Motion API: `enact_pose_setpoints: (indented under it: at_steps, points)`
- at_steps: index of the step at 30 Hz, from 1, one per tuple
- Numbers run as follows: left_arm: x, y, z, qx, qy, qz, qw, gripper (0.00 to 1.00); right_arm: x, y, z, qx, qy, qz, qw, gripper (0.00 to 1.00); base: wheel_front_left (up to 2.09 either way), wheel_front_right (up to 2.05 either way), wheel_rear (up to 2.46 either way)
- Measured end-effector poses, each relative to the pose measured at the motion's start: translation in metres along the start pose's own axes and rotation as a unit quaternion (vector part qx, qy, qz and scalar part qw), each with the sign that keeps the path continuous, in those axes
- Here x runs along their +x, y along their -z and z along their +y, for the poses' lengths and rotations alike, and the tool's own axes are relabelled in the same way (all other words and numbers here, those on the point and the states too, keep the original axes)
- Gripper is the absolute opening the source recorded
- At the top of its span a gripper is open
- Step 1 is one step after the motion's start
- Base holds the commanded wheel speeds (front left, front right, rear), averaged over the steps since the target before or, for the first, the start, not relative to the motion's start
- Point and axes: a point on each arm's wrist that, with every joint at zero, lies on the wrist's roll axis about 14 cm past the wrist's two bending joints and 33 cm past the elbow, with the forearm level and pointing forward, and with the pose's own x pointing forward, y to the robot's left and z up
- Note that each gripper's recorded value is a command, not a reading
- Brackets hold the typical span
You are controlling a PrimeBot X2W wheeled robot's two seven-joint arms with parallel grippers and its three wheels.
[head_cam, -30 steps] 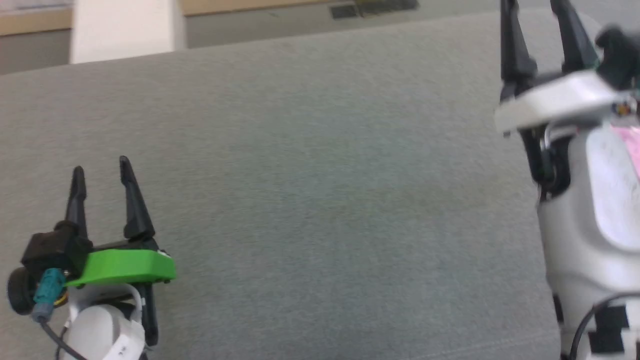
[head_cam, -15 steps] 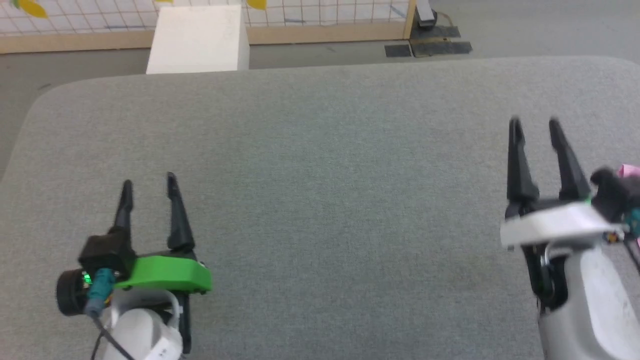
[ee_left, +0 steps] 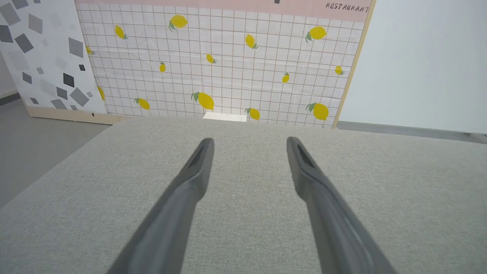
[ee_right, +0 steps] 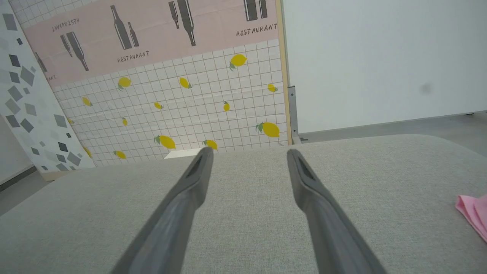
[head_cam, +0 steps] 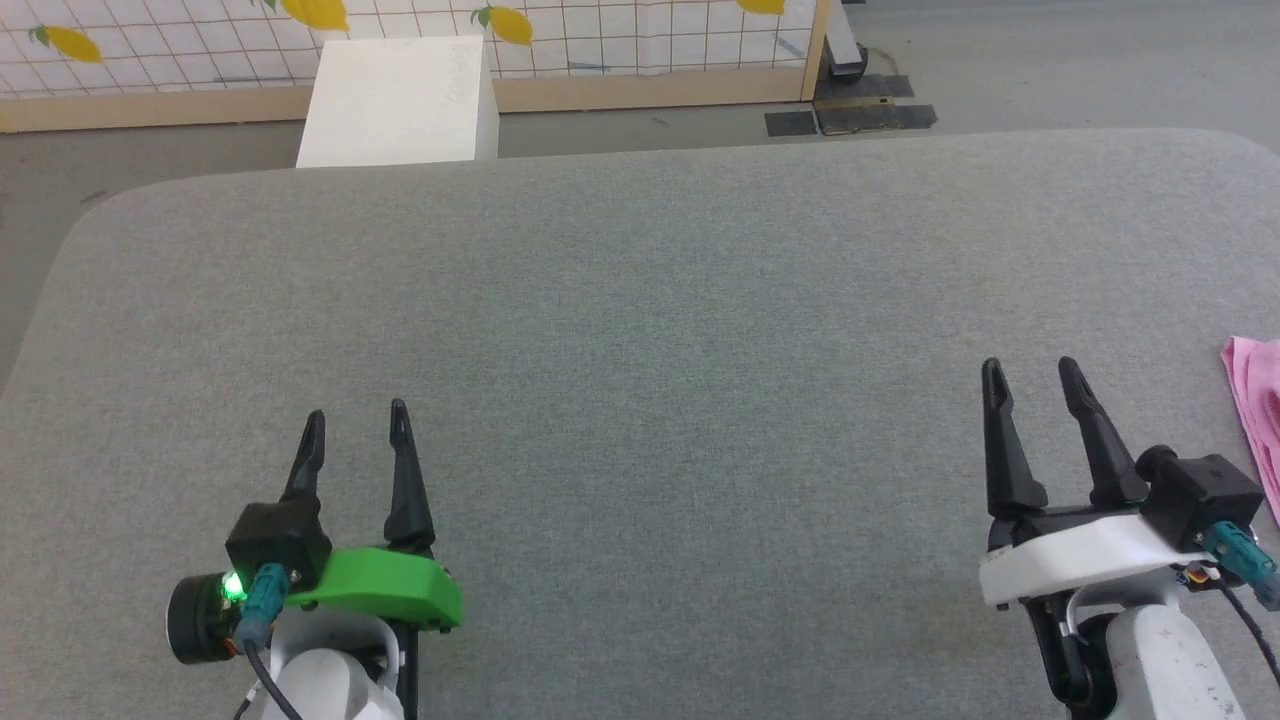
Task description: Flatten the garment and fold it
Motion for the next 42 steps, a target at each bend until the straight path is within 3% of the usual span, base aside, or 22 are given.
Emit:
enact_pose_setpoints:
  at_steps: [7,8,42]
  points:
    - [-0.002,0.006,0.000,0.001,0.000,0.009,1.000,1.00,-0.002,-0.001,0.001,0.001,-0.001,-0.001,1.000,1.00,0.00,0.00,0.00]
    - [-0.002,0.006,0.000,-0.001,0.000,0.010,1.000,0.00,-0.002,-0.001,0.000,0.001,0.000,-0.001,1.000,0.00,0.00,0.00,0.00]
    - [-0.009,-0.002,0.009,0.015,-0.006,0.016,1.000,0.00,-0.001,-0.002,0.014,-0.020,-0.024,0.016,0.999,0.00,0.00,0.00,0.00]
